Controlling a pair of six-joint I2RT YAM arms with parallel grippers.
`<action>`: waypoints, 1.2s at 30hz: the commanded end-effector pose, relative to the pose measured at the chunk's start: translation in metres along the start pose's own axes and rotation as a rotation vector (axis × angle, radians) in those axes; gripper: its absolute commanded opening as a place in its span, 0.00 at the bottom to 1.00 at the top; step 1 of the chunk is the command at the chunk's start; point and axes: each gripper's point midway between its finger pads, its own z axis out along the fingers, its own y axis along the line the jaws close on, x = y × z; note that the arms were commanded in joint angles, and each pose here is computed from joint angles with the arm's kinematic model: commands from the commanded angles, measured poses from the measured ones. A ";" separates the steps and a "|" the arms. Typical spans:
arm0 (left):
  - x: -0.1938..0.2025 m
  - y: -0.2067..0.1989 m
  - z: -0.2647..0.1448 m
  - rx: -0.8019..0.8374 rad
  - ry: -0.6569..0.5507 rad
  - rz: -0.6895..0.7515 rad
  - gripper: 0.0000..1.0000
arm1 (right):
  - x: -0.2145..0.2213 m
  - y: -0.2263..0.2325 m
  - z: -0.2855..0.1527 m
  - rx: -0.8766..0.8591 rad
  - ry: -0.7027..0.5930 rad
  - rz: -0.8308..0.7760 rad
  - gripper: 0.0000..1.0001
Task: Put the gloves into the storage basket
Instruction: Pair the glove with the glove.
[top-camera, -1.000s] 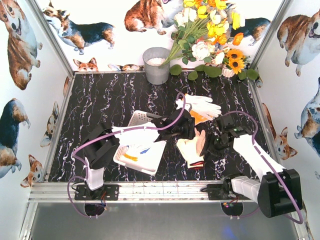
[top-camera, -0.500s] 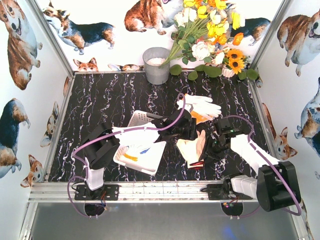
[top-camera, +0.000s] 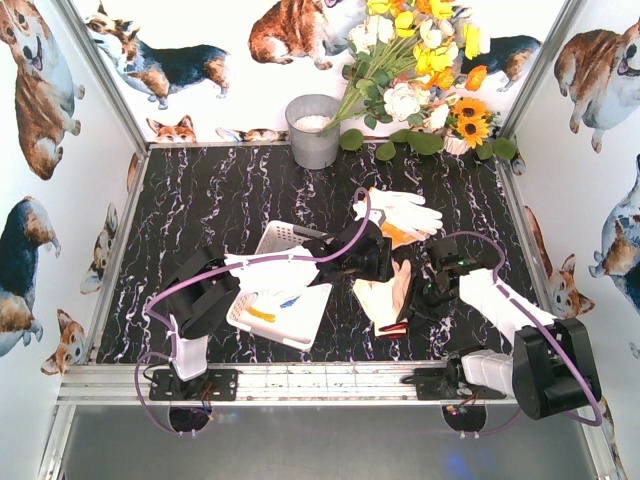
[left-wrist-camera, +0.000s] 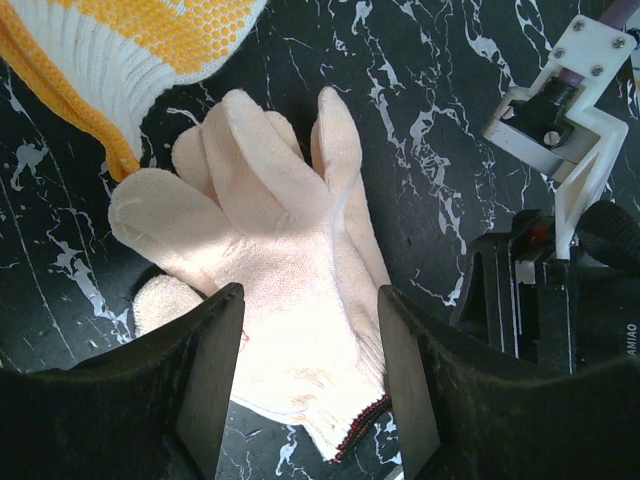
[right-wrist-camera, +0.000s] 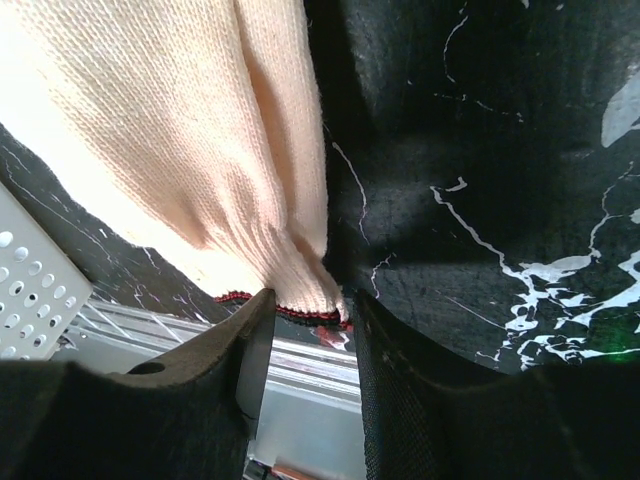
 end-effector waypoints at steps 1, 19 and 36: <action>-0.007 -0.008 -0.008 0.021 -0.030 -0.002 0.50 | -0.008 0.003 0.001 -0.009 -0.043 -0.021 0.36; -0.001 -0.005 -0.001 0.018 -0.012 0.003 0.49 | 0.004 0.028 -0.027 -0.139 -0.054 -0.034 0.03; 0.022 -0.011 0.017 0.055 0.050 -0.007 0.32 | 0.017 0.015 0.001 -0.083 0.037 -0.009 0.03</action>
